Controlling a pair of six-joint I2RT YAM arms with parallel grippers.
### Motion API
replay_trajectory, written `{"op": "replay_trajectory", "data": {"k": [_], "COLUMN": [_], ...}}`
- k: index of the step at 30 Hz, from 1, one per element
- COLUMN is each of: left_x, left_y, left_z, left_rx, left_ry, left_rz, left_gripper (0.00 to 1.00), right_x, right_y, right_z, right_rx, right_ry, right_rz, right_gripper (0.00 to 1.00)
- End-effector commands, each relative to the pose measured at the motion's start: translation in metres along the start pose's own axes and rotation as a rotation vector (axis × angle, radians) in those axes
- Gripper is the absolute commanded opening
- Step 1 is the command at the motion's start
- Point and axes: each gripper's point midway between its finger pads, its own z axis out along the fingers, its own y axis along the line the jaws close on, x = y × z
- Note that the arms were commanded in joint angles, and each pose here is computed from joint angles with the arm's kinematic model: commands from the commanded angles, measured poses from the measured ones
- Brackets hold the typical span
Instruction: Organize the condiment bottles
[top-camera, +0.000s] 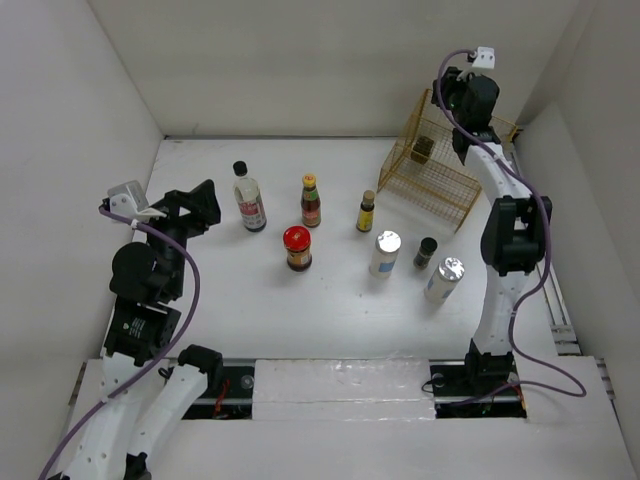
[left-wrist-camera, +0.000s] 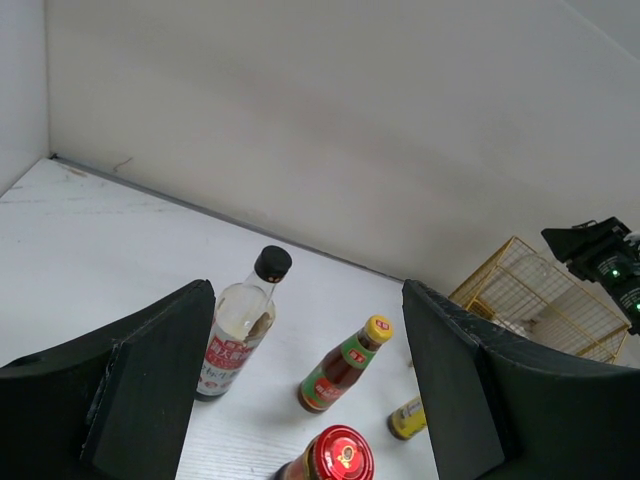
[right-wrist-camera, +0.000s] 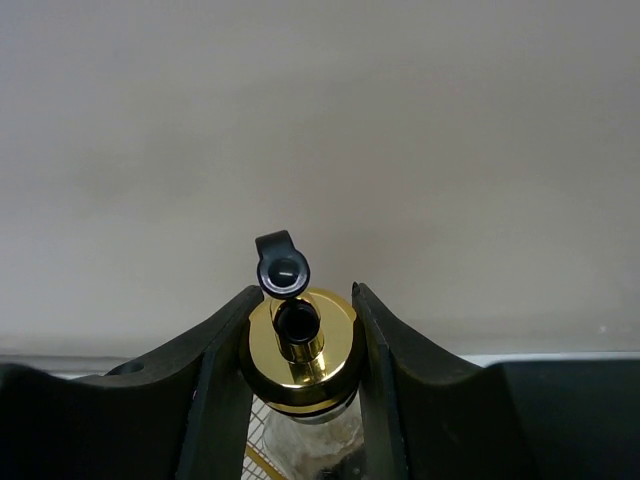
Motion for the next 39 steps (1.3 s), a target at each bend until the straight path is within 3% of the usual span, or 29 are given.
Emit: {"op": "replay_trajectory", "data": {"k": [1,7,9,13,17,19,20,23,26,29,30,34,39], "left_x": [-0.011,-0.011,-0.011,-0.012,-0.012,-0.013,-0.010,-0.015,-0.017,-0.017,-0.017,-0.013,-0.018], "left_y": [-0.008,-0.008,-0.008,-0.006,-0.006,-0.004,-0.003,-0.004,-0.002,-0.002,-0.002,0.001,-0.002], "left_z": [0.000,0.000,0.000,0.000,0.000,0.000,0.000,-0.001,-0.002,-0.002,-0.002,0.000,-0.003], "left_rx": [0.035,0.035,0.035,0.025,0.025,0.011,0.007,0.001,-0.005,-0.005,-0.005,-0.022,-0.004], "left_ry": [-0.041,-0.041,-0.041,-0.045,-0.045,-0.051,-0.041,-0.053,-0.069,-0.069,-0.069,-0.058,-0.071], "left_rz": [-0.024,-0.024,-0.024,-0.024,-0.024,-0.024,-0.031,-0.053,-0.066,-0.067,-0.067,-0.060,-0.058], "left_gripper": [0.71,0.71,0.71,0.71,0.71,0.71,0.71,0.71,0.77,0.78,0.78,0.78,0.78], "right_x": [-0.089,-0.100,-0.125,-0.161,-0.182,-0.181,-0.174,-0.136,-0.085,-0.049,-0.038,0.002,0.045], "right_y": [0.019,0.022,0.026,0.031,0.061,0.096,0.113,0.200,0.281,0.350,0.361,0.415,0.448], "right_z": [-0.016,-0.025,-0.035,-0.053,-0.070,-0.079,-0.082,-0.103,-0.135,-0.175,-0.183,-0.208,-0.211], "right_rx": [-0.032,-0.036,-0.043,-0.044,-0.115,-0.226,-0.296,-0.617,-0.895,-1.106,-1.133,-1.216,-1.249], "right_ry": [-0.234,-0.252,-0.288,-0.338,-0.348,-0.335,-0.317,-0.221,-0.129,-0.091,-0.080,-0.072,-0.009], "right_rz": [0.015,0.025,0.024,-0.025,-0.062,-0.093,-0.108,-0.144,-0.146,-0.174,-0.221,-0.300,-0.299], "right_gripper": [0.21,0.61,0.74,0.85,0.87,0.76,0.53,0.06,0.02,0.17,0.32,0.71,0.83]}}
